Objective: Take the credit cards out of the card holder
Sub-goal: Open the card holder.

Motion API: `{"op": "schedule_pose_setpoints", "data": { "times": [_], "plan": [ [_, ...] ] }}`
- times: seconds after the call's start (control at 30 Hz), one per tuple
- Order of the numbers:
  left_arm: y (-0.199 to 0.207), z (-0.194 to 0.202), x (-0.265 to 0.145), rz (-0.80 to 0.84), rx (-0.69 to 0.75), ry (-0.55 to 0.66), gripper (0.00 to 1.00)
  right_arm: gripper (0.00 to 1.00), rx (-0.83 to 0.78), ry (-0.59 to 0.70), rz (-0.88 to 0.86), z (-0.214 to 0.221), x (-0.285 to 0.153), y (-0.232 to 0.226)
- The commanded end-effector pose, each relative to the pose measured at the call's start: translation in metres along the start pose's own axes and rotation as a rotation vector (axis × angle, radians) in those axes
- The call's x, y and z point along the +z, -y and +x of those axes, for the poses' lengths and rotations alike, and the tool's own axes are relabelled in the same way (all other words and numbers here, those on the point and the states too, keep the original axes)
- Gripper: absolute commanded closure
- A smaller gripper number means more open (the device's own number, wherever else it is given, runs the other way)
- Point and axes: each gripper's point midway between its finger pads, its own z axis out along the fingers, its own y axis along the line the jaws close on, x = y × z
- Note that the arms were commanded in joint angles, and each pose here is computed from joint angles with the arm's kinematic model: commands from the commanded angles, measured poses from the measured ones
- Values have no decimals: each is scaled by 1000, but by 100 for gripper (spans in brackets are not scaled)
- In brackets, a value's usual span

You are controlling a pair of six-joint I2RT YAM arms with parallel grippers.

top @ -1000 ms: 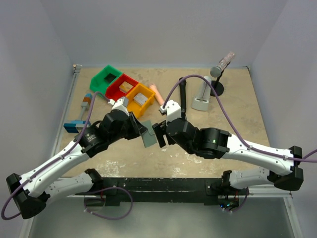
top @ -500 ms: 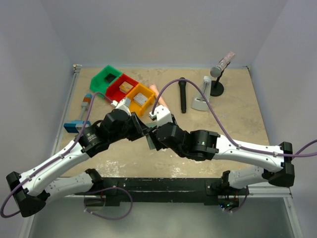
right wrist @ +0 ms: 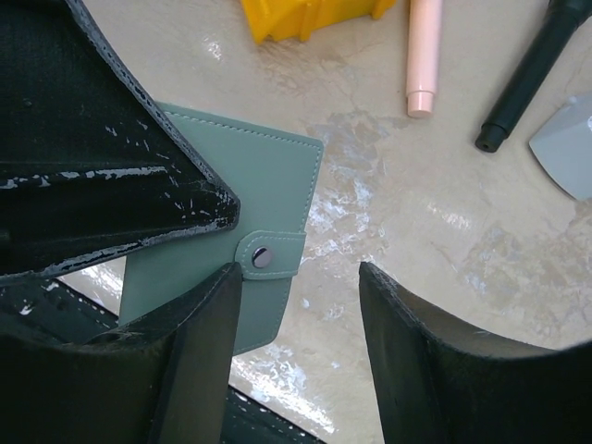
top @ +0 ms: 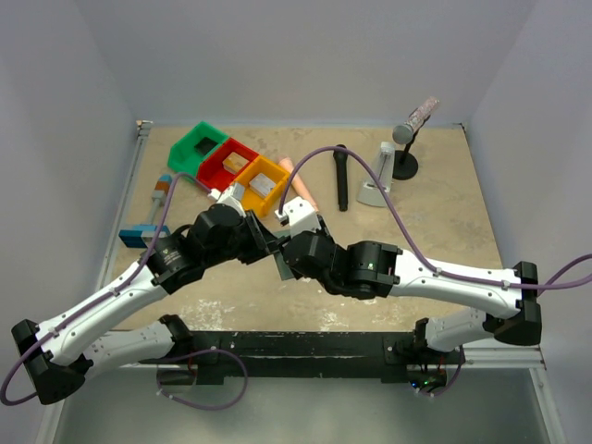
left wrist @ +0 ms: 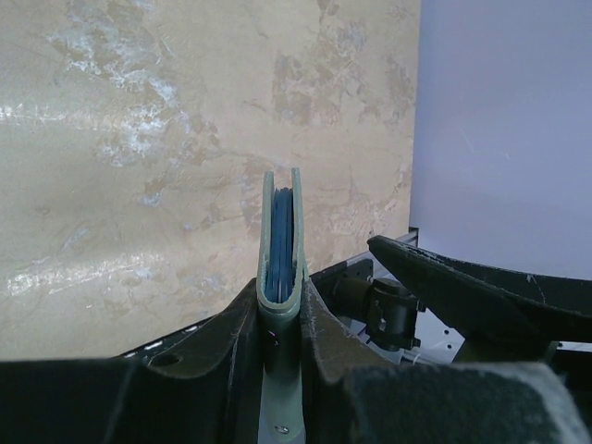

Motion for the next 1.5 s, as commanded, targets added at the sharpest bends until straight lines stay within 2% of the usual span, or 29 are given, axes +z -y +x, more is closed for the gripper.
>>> {"op": "schedule_pose_setpoints", "data": {
  "times": [0.0,0.33,0.53,0.87,1.1,1.47],
  "plan": [
    [32,-5,-15,105,-32,-1,100,44,8,39,39,-15,-5,4],
    [39,-4,-17,120,-41,-21,100,44,-31,37,59,-14,-5,1],
    [40,-3,-16,122,-47,-26,100,39,-34,39,46,-14,-8,-3],
    [52,2,-20,175,-58,-58,100,43,-62,-9,61,-8,-1,-9],
    [58,5,-25,206,-58,-68,100,48,-71,-45,66,-1,1,-11],
    [57,7,-29,217,-57,-71,100,66,-82,-77,122,6,1,0]
  ]
}}
